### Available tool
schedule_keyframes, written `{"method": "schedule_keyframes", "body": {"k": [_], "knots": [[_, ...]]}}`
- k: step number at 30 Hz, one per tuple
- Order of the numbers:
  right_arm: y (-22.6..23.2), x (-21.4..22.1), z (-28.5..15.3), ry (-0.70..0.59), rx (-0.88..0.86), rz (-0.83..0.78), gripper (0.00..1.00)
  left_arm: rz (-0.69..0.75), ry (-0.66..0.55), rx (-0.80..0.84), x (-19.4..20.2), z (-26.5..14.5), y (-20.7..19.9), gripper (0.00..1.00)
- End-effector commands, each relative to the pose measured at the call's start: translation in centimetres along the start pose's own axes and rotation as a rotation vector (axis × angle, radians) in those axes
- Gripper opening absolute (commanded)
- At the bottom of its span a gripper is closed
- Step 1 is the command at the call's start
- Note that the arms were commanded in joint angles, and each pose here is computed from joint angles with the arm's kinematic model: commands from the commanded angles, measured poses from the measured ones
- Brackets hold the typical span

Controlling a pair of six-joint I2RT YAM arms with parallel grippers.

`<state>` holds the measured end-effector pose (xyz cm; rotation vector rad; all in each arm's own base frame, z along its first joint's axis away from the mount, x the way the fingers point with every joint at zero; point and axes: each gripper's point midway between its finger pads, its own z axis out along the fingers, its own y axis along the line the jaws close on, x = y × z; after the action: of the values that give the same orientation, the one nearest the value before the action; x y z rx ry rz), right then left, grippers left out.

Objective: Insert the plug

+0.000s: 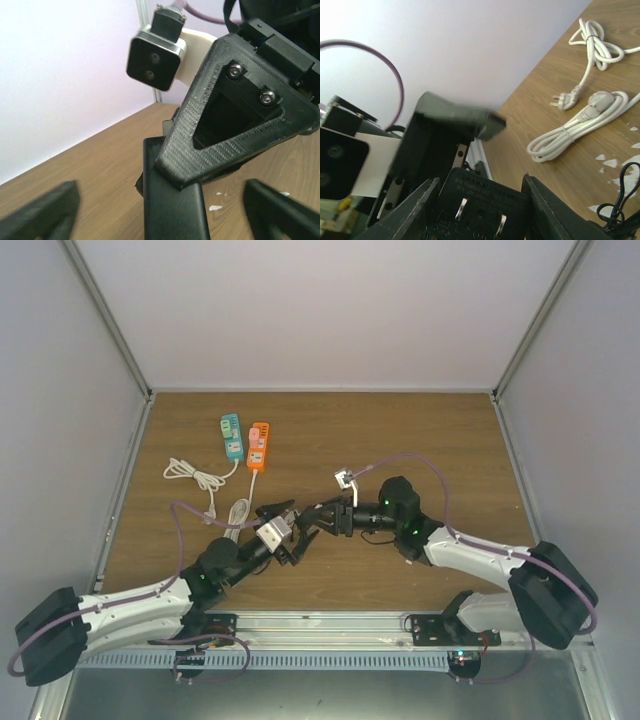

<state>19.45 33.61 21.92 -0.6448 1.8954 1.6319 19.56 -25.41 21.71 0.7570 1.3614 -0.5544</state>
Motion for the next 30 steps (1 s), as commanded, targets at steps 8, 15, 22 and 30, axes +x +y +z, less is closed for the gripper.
{"method": "schedule_keyframes", "body": {"k": [8, 15, 22, 30], "knots": [[2.4, -1.2, -1.7, -0.172, -0.168, 0.250, 0.04, 0.013, -0.182, 0.010, -4.6, -1.8, 0.2, 0.99], [4.9, -2.1, -1.6, -0.196, -0.327, 0.334, 0.04, 0.045, -0.251, 0.080, -6.5, -3.1, -0.8, 0.99], [6.7, -3.0, -1.9, -0.232, -0.430, 0.353, 0.05, 0.048, -0.206, 0.100, -5.8, -1.8, -1.3, 0.99], [7.4, -3.1, -1.6, -0.214, -0.453, 0.330, 0.05, 0.033, -0.204, 0.100, -6.0, -0.7, -1.4, 0.83]]}}
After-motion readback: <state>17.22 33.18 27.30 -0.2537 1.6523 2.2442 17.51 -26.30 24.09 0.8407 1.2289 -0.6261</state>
